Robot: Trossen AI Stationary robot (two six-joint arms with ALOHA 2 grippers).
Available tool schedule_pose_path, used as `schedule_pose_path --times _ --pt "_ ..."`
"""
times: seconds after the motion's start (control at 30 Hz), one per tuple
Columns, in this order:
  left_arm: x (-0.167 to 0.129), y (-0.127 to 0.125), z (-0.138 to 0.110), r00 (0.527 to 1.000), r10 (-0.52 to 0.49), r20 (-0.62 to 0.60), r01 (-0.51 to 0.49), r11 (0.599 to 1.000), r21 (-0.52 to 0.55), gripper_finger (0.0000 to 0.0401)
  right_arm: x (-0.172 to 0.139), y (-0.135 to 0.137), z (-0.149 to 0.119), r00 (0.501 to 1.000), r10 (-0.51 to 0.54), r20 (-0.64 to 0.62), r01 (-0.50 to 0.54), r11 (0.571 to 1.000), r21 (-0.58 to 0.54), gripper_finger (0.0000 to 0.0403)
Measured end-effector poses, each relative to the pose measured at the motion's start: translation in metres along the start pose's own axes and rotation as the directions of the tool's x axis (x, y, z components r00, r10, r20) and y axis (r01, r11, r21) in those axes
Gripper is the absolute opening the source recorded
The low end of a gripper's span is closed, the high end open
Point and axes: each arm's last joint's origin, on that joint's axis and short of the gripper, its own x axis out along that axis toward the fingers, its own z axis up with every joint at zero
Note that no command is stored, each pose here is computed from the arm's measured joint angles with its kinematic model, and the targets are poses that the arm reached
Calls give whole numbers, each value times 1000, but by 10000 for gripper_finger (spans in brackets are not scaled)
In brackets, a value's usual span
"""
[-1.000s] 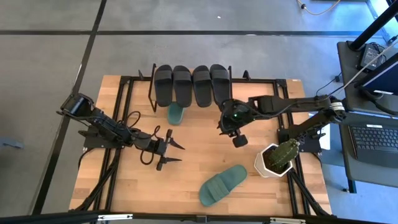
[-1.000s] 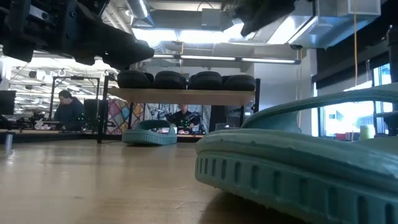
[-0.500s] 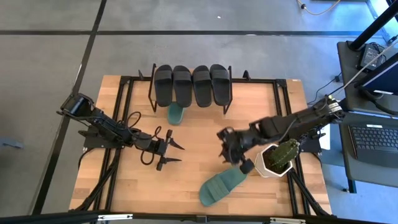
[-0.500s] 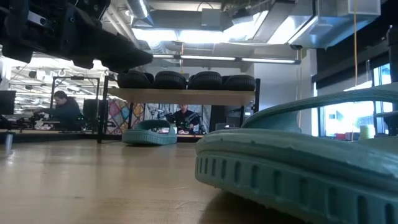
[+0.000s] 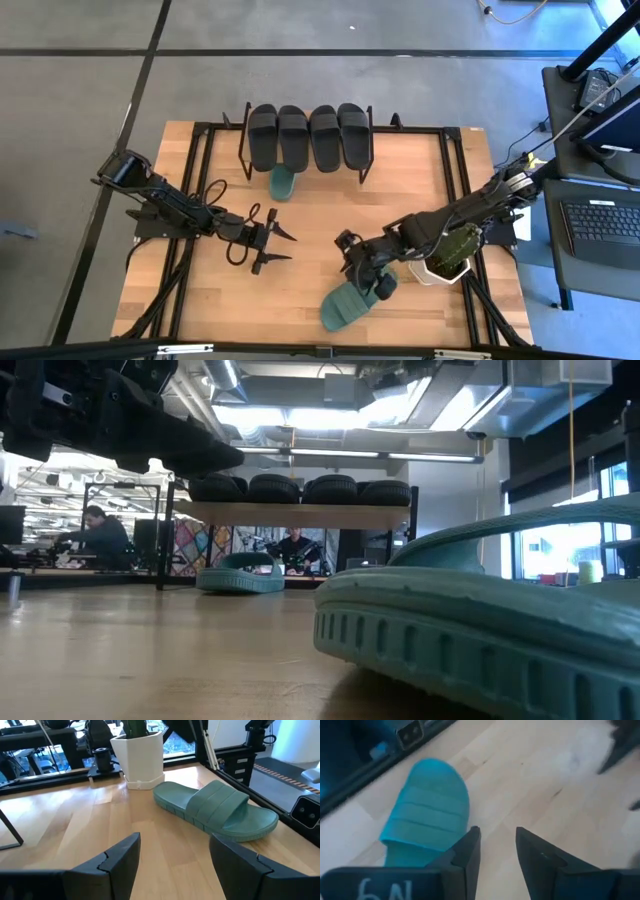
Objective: Pick and place slides into the shelf
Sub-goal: Put the green slide under the shelf
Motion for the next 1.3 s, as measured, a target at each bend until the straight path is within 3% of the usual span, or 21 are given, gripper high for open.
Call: schedule_pose_path --times 0.47,0.83,1.3 --pt "0 0 0 1000 0 -4 0 1000 -2 229 51 2 -8 997 34 -72 -34 999 2 126" --pt "0 0 -1 1000 0 -11 0 1000 -2 229 52 12 -17 980 86 -180 -78 996 52 126" --pt "0 0 -1 1000 3 -12 -3 1000 -2 229 61 20 -38 959 118 -258 -115 993 26 126"
